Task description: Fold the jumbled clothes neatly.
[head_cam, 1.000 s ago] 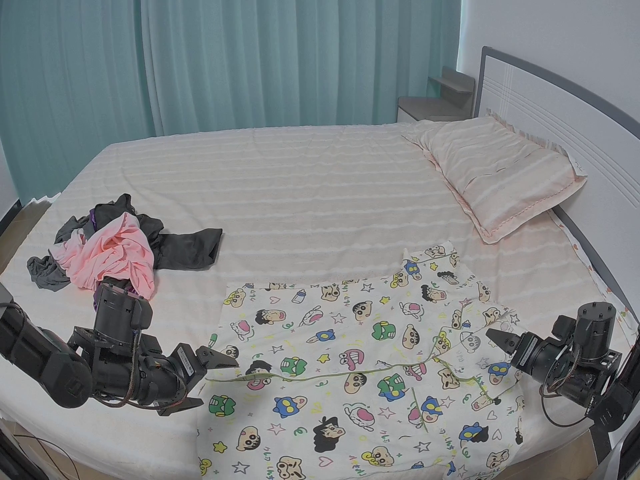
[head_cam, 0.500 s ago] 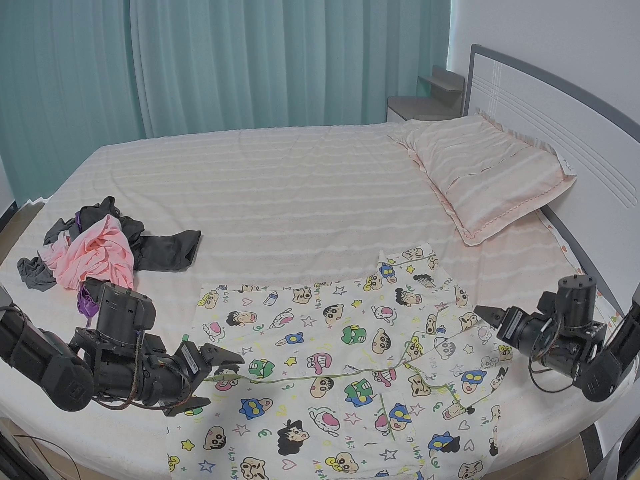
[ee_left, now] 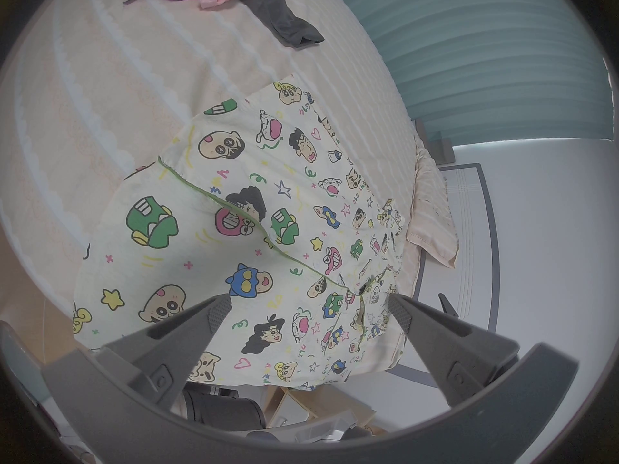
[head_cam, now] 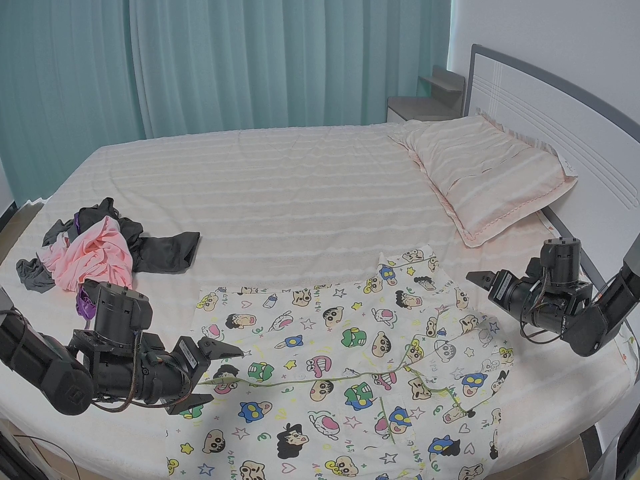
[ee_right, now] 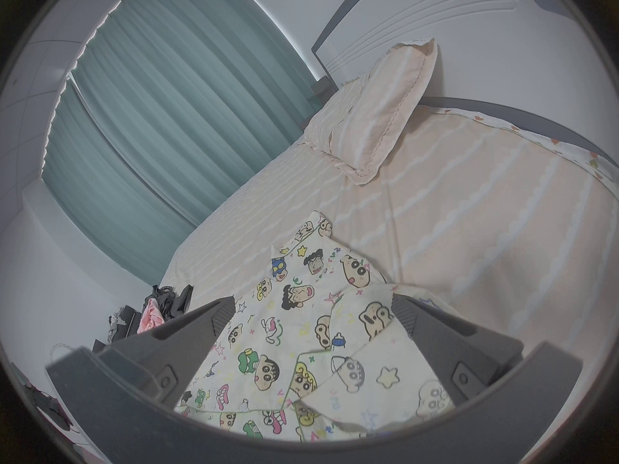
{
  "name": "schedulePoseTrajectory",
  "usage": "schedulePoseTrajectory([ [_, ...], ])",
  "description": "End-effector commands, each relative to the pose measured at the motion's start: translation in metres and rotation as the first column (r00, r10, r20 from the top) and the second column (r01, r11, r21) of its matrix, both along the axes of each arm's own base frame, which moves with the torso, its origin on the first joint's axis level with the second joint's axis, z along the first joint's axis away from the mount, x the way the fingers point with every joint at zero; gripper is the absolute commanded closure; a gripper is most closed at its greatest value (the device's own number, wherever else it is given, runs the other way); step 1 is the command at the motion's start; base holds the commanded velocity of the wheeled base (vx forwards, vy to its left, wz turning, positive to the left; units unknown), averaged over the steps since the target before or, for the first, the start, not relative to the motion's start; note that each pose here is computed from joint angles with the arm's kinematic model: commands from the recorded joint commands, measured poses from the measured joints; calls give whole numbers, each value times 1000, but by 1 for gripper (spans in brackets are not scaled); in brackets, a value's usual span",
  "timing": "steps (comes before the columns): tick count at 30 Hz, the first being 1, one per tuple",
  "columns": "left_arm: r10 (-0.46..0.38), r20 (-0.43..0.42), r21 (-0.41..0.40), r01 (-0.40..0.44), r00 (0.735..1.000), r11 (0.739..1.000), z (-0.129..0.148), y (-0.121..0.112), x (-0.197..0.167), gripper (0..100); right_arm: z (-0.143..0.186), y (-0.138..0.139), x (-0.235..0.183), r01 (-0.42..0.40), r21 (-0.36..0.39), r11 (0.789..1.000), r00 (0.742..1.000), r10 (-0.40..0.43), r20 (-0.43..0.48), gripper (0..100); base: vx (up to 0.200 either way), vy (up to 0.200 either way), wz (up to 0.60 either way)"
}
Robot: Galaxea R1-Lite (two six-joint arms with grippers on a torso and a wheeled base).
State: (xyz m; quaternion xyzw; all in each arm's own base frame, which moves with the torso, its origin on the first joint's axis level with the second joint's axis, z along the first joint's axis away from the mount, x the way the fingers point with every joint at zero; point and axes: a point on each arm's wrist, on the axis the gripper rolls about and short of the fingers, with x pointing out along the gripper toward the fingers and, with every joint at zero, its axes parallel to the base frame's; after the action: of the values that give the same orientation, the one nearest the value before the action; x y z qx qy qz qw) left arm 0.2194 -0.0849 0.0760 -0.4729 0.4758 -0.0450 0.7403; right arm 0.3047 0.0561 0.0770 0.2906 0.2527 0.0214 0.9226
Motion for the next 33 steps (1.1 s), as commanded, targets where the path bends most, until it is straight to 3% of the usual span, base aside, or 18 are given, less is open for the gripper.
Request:
schedulePoseTrajectory([
  [1, 5, 1, -6, -5, 1000, 1000, 0, 0, 1, 0, -15, -5, 23, -5, -8, 1000, 999, 5, -32, 0, 200, 0, 0],
  [7, 3, -6, -5, -3, 1000, 1000, -2, 0, 0, 0, -28, -3, 55, -71, 3, 997, 997, 71, -22, 0, 100, 0, 0],
  [17, -2, 62, -23, 3, 998, 1000, -5, 1, -4, 0, -49, 6, 112, -103, -11, 995, 994, 102, -47, 0, 0, 0, 0],
  [24, -2, 51, -19, 3, 999, 1000, -10, 1, -3, 0, -72, 12, 140, -120, -27, 992, 990, 118, -74, 0, 0, 0, 0],
  [33, -2, 49, -19, 3, 999, 1000, -10, 1, -3, 0, -78, 24, 162, -131, -42, 990, 989, 128, -67, 0, 0, 0, 0],
])
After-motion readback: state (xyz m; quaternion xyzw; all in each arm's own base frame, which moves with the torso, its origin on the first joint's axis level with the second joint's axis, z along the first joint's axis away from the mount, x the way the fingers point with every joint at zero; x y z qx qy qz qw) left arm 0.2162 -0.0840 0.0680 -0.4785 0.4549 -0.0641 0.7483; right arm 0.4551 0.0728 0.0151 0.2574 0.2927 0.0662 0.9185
